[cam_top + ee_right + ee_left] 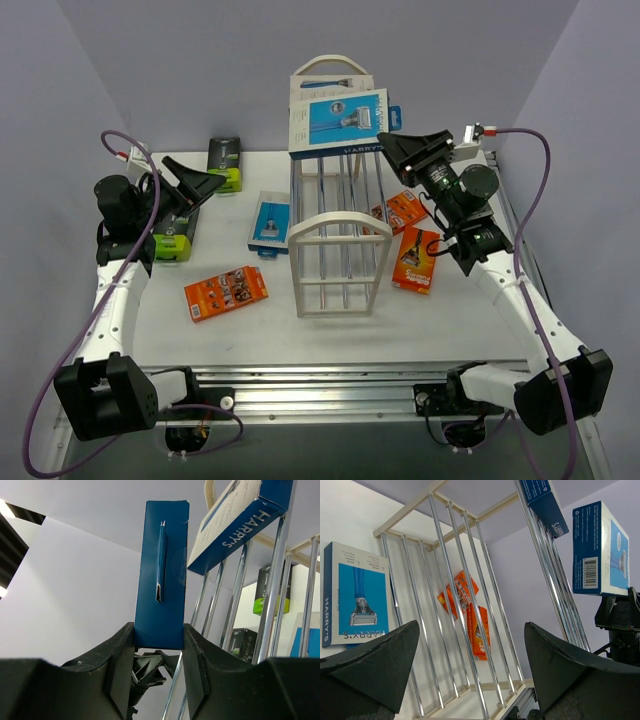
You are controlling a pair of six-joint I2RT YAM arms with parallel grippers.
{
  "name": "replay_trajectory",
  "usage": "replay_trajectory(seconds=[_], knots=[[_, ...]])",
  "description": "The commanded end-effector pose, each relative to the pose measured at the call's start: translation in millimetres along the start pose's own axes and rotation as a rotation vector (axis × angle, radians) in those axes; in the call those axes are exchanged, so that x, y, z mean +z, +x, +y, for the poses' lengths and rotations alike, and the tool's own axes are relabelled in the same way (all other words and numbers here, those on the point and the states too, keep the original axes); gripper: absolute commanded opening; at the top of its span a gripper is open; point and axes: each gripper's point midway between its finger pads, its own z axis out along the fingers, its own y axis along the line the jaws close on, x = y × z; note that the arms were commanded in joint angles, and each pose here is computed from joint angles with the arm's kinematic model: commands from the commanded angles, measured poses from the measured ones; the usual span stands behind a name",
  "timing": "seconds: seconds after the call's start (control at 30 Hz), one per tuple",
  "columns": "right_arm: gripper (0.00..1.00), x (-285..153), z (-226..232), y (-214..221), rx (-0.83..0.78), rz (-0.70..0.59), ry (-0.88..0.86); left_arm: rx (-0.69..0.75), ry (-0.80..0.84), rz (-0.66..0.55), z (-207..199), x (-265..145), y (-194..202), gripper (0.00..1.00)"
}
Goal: Place and organize the shaving razors onto the shelf
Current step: Place the shaving razor onto shelf
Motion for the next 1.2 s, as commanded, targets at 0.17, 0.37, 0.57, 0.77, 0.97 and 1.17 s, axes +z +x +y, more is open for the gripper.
replay_trajectory(seconds=[0.17, 0.37, 0.57, 0.77, 0.97, 1.17], knots=[[0.0, 4.4, 26.7, -4.7, 0.002, -0.006, -0.114, 0.047, 0.018, -0.008, -2.8, 1.2, -2.7, 0.94], [0.0, 5.0, 18.0, -1.6, -0.004, 0.003, -0.094, 0.045, 0.016, -0.005, -1.6, 1.4, -1.8, 0.94], [0.0, 8.8, 1.3, 1.0, -0.012, 0.018, -0.028, 0.043, 0.013, -0.002, -0.3, 2.2, -1.0, 0.94], [0.1, 6.6, -11.5, 1.2, -0.035, 0.016, 0.028, 0.044, 0.011, 0.003, 1.1, 2.9, 1.0, 0.94], [0.25, 6.5, -17.7, 1.9, -0.041, 0.023, 0.048, 0.039, 0.008, 0.008, 3.1, 3.6, 2.6, 0.94], [0.44, 7.3, -21.0, 0.0, -0.041, 0.022, 0.062, 0.039, 0.006, 0.012, 4.6, 4.2, 3.5, 0.94]])
